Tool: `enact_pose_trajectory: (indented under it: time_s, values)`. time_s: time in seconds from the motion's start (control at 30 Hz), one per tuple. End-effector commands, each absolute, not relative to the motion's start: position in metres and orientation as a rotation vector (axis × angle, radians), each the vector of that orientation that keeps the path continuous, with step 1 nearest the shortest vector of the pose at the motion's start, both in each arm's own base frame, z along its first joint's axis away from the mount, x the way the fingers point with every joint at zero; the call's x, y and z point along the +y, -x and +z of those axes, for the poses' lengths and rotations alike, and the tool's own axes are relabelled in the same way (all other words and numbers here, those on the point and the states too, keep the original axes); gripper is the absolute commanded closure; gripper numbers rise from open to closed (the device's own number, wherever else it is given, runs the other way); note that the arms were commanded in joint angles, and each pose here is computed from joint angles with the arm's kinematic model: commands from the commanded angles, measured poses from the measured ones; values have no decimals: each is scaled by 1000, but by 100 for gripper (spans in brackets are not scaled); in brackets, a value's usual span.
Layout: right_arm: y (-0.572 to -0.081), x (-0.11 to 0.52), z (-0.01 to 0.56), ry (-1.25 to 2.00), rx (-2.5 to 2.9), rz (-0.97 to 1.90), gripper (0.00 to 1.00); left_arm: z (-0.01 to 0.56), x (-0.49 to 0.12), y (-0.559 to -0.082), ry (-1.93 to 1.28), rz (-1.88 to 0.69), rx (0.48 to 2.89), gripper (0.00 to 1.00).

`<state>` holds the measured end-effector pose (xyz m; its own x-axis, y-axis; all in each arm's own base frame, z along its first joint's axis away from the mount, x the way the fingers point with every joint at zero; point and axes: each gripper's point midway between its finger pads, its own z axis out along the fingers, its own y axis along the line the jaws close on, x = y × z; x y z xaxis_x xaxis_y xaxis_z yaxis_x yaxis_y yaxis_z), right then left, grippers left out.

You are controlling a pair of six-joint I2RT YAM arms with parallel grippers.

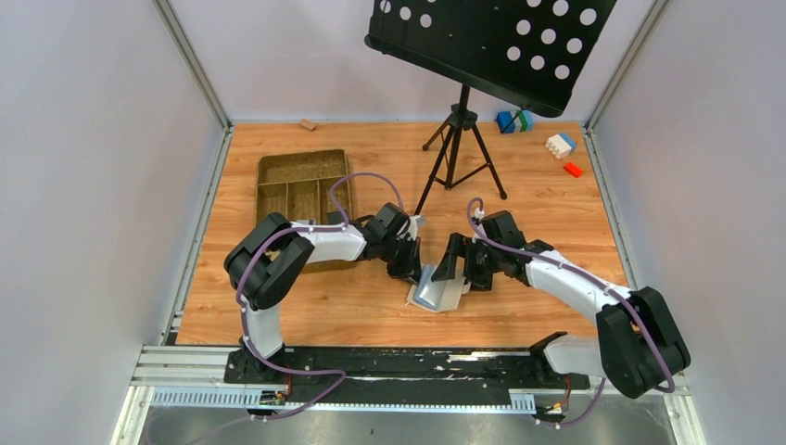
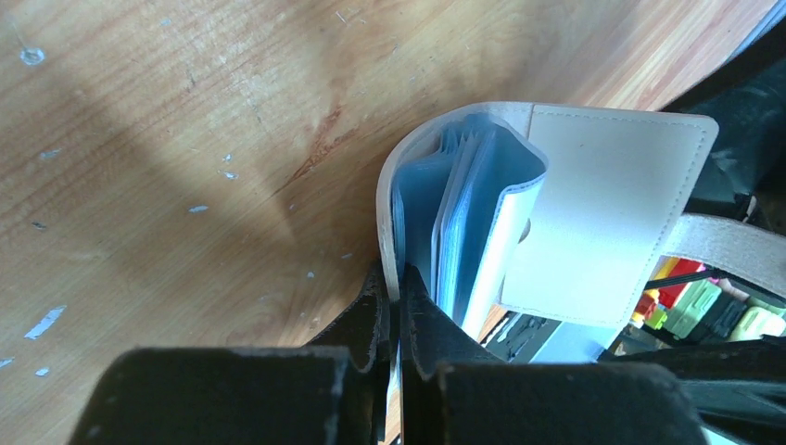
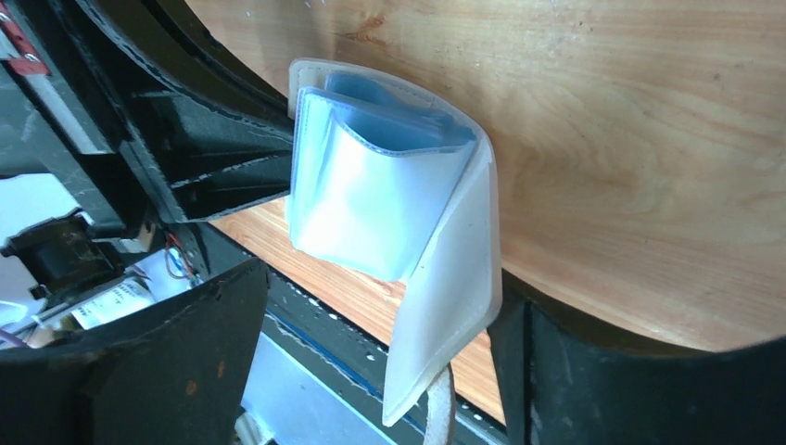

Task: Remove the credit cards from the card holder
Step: Remove the credit card from the card holder.

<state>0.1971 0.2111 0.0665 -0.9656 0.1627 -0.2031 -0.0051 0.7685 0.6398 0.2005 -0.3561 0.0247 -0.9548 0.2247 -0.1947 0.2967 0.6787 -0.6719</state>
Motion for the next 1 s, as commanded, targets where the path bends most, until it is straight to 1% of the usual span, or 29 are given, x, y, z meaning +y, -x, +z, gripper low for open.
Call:
enact_pose_trajectory:
  time_s: [0.0,0.13,0.43,0.53,0.7,0.8,0.97]
  values:
    - [-195,220,67,-67,2708,1062,8,50,-365,-199,-453,-1216,2728,100]
    - [-194,227,64,-51,2722,1097,6,63,-370,-197,-431,-1273,2711,100]
    - [-191,236,59,-40,2753,1052,6,78,-376,-192,-383,-1370,2689,100]
    - [-191,238,58,-45,2755,1047,12,79,-375,-191,-386,-1380,2687,100]
    - [-190,237,56,-56,2762,1034,30,78,-375,-191,-394,-1374,2686,100]
    - [-190,236,56,-62,2764,1024,39,77,-373,-190,-401,-1364,2692,100]
    - [-188,227,49,-107,2805,942,46,80,-371,-190,-411,-1354,2685,100]
